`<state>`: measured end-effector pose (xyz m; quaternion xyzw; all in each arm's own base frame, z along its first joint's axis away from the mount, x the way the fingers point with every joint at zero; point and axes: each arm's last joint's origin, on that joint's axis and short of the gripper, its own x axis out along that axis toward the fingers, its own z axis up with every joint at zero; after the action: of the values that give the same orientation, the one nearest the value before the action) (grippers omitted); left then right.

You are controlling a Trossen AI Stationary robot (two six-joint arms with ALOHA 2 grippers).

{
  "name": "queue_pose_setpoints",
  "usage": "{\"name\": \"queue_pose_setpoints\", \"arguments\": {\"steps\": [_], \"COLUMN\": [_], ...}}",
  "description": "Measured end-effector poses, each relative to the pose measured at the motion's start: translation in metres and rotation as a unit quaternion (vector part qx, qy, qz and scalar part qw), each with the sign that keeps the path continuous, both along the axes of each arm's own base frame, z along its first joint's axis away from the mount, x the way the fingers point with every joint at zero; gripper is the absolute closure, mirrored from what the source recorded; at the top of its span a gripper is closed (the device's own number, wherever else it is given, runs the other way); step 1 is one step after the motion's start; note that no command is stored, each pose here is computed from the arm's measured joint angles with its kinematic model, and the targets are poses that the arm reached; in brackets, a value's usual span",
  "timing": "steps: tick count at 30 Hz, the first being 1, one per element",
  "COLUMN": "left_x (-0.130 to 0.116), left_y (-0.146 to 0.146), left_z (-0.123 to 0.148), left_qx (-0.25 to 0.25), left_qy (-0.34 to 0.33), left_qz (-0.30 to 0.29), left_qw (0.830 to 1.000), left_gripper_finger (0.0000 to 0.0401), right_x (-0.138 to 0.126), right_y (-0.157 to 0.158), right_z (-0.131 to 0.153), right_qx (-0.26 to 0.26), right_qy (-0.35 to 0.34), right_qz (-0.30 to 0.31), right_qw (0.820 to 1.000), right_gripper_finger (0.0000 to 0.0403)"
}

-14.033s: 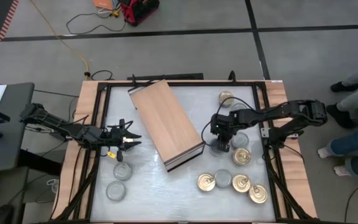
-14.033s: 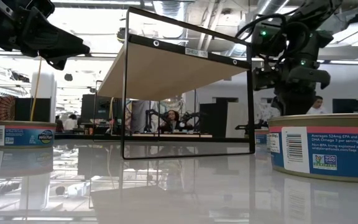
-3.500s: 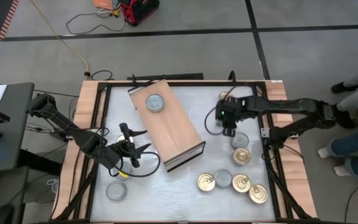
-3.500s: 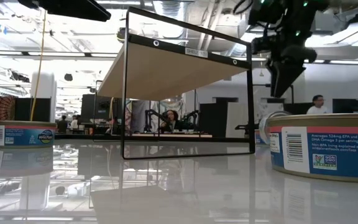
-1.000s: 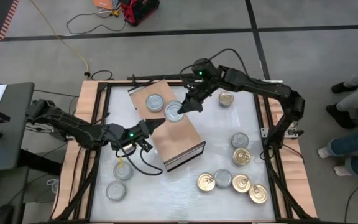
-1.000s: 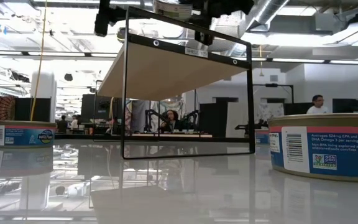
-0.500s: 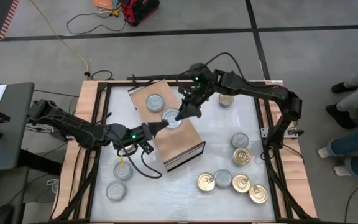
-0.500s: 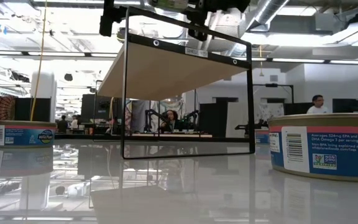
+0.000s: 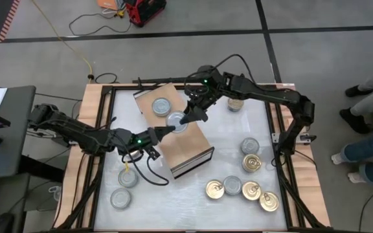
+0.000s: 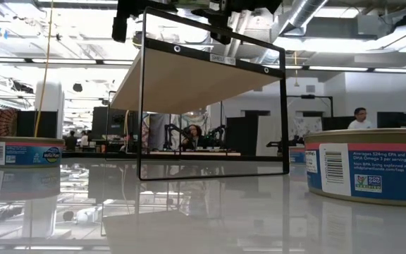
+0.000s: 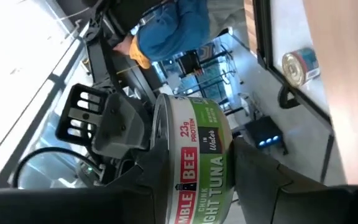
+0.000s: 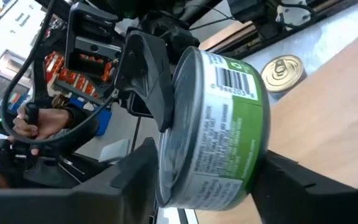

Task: Stack canned seafood by type on shelf
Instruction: Stack the green tuna can on top of the other green tuna can on the shelf

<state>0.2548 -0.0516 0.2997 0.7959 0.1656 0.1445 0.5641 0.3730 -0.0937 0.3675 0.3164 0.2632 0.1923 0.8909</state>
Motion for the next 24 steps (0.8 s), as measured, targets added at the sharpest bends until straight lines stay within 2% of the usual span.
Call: {"name": "queue_pose_setpoints", "arguments": {"steps": [4,8,14,18,21,24], "left_x": [-0.001,-0.011,-0.036,-0.045,-0.044,-0.041], "left_y": [0.002,0.011,0.039,0.058,0.070,0.080], "left_z": [0.000,0.002,0.005,-0.003,-0.008,-0.012], "left_qx": [-0.046,-0.119,-0.245,-0.292,-0.323,-0.327], "left_qy": [-0.015,-0.028,-0.044,-0.033,-0.024,-0.022], "left_qz": [0.005,0.020,0.081,0.133,0.141,0.160], "left_qw": [0.999,0.992,0.965,0.946,0.936,0.931], "left_gripper_finger": [0.0272,0.0271,0.0266,0.0265,0.0264,0.0263], "right_x": [-0.010,-0.041,-0.072,-0.076,-0.073,-0.070], "right_y": [-0.014,-0.032,-0.032,-0.021,-0.014,-0.007], "right_z": [0.003,0.026,0.048,0.055,0.054,0.054], "right_qx": [0.003,-0.030,-0.098,-0.110,-0.110,-0.115], "right_qy": [0.011,0.001,0.005,-0.001,0.001,0.000], "right_qz": [-0.023,-0.091,-0.186,-0.186,-0.174,-0.160], "right_qw": [1.000,0.995,0.978,0.976,0.979,0.980], "right_gripper_finger": [0.0129,0.0122,0.0122,0.0121,0.0121,0.0121]}}
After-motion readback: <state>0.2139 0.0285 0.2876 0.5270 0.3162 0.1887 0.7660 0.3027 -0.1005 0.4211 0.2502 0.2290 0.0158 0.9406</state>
